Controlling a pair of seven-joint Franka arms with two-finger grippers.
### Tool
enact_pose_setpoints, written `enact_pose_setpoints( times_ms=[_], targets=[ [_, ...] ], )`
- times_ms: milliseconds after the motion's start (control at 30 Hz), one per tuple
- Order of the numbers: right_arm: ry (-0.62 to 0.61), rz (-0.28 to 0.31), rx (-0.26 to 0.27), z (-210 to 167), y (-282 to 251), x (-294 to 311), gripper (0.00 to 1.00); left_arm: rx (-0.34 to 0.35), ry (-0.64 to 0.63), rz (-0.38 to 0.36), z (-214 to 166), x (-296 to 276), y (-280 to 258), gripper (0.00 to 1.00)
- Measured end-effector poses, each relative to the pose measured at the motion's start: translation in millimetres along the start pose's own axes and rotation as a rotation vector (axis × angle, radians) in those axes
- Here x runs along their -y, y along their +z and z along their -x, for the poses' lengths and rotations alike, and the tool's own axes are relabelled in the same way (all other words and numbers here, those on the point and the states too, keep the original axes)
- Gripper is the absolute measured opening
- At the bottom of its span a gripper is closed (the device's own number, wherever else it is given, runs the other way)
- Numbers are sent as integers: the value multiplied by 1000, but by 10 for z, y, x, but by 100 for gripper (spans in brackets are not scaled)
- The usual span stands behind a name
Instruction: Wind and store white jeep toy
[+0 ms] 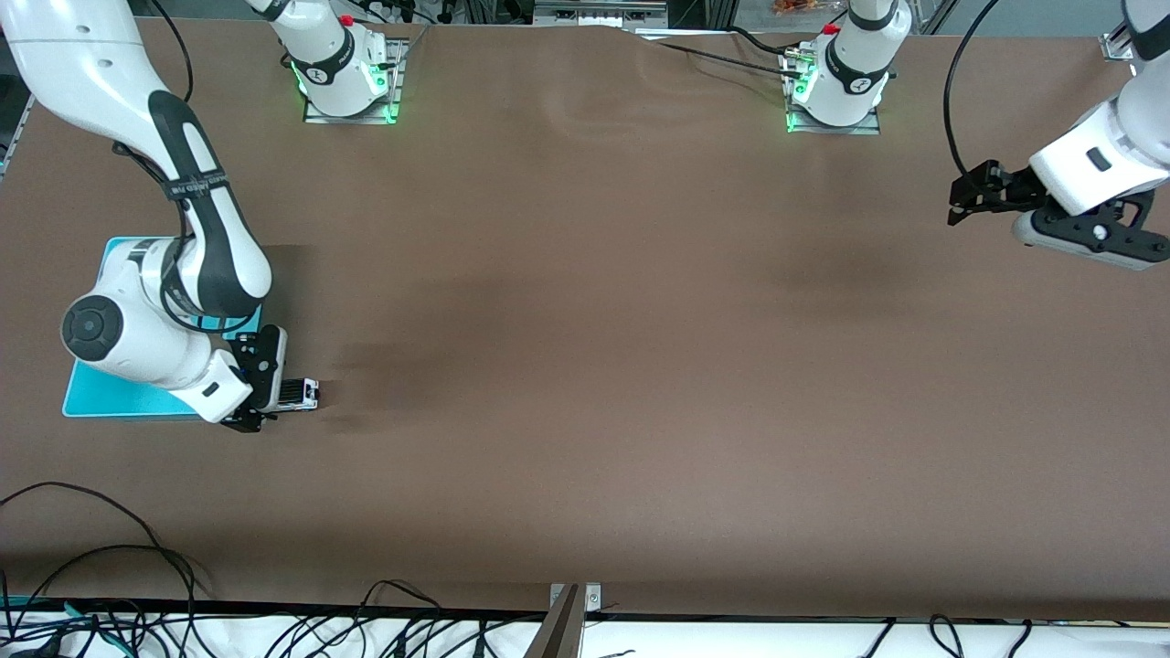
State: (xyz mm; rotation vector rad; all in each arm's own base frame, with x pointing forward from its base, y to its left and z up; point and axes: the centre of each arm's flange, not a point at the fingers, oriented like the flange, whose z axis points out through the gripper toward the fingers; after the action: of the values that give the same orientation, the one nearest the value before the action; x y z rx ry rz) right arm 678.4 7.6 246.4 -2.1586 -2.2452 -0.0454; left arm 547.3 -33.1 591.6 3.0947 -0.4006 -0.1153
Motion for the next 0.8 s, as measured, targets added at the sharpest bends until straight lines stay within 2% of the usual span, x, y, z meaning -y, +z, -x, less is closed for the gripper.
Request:
enact_pose_setpoints(
  times_ms=[433,500,533,633,767,800],
  targets=[
    [-15,-4,-2,143,257,17,100,-5,4,-1,-20,-18,-23,100],
    [-15,-3,-2,143,283,22,93,-13,4,-3,-27,-15,-33,100],
    [-16,-3,-2,143,296,25,82,-18,4,-4,-32,-16,-42,100],
    [-16,-2,-3,143,323,30,66,-33,8,-7,-49,-37,-71,100],
    [-16,-2,-3,141,324,30,49,-43,18,-9,-64,-88,-99,100],
    [-17,-1,-3,138,321,28,48,-44,21,-9,-68,-106,-103,100]
  ],
)
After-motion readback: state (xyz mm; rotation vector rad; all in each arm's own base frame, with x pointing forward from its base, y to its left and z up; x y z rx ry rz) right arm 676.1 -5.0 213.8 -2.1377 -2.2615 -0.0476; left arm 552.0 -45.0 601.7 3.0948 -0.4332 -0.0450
